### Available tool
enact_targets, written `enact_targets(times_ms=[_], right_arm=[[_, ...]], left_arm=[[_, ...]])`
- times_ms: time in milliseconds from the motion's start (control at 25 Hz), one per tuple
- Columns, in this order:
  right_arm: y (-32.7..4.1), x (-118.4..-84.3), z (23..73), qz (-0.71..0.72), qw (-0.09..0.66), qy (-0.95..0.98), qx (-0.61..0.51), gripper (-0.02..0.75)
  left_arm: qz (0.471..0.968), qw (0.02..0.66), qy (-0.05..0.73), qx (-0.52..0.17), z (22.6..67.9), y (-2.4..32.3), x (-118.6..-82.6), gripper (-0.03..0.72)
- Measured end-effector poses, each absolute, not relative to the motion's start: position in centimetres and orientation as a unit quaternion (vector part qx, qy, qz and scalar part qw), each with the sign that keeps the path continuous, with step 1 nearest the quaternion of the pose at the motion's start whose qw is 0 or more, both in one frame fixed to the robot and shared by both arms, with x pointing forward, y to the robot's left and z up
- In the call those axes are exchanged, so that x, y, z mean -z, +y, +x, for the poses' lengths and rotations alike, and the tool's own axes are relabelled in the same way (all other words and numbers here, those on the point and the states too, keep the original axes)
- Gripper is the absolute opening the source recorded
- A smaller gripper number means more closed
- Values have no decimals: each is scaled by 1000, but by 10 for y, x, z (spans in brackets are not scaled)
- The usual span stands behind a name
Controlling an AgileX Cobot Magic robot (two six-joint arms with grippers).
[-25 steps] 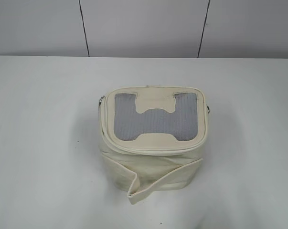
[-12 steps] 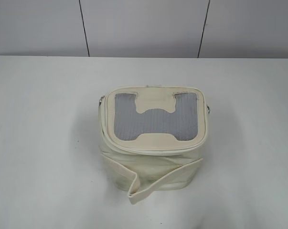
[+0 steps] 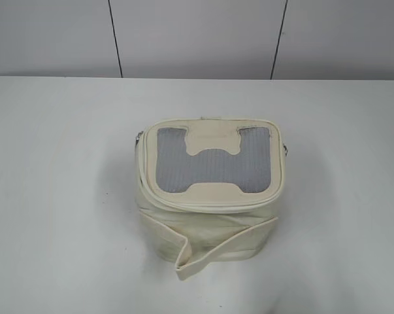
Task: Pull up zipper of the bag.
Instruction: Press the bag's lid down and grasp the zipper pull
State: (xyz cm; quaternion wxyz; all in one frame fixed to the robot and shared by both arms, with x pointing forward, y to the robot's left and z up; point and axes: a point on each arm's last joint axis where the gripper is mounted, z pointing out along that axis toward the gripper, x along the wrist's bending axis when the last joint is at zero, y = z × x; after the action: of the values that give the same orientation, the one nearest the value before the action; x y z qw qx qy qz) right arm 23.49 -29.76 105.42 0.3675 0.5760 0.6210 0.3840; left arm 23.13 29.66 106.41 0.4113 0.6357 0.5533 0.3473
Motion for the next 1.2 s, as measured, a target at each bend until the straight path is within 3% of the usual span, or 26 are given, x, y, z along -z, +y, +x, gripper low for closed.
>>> enact_targets(times_ms=[120,360,560,880,1200], right_arm=[[-297,-1065,245,570,373,622,-385,419],[-294,-1099,300,542,401,625,-394,419],[-288,-1111,364,543,372,656,-368,419],[-242,-1131,469,445,305,787,-300,419],[-183,-1120,553,344,108,891,-275,419]], left_arm=[[647,419,543,-333,239,295,-1071,379],[609,480,524,-351,277,288,-1106,379],[592,499,567,-282,335,275,-1108,379],[659,404,610,-176,427,256,-1097,379],[745,332,578,-24,477,232,-1064,379]])
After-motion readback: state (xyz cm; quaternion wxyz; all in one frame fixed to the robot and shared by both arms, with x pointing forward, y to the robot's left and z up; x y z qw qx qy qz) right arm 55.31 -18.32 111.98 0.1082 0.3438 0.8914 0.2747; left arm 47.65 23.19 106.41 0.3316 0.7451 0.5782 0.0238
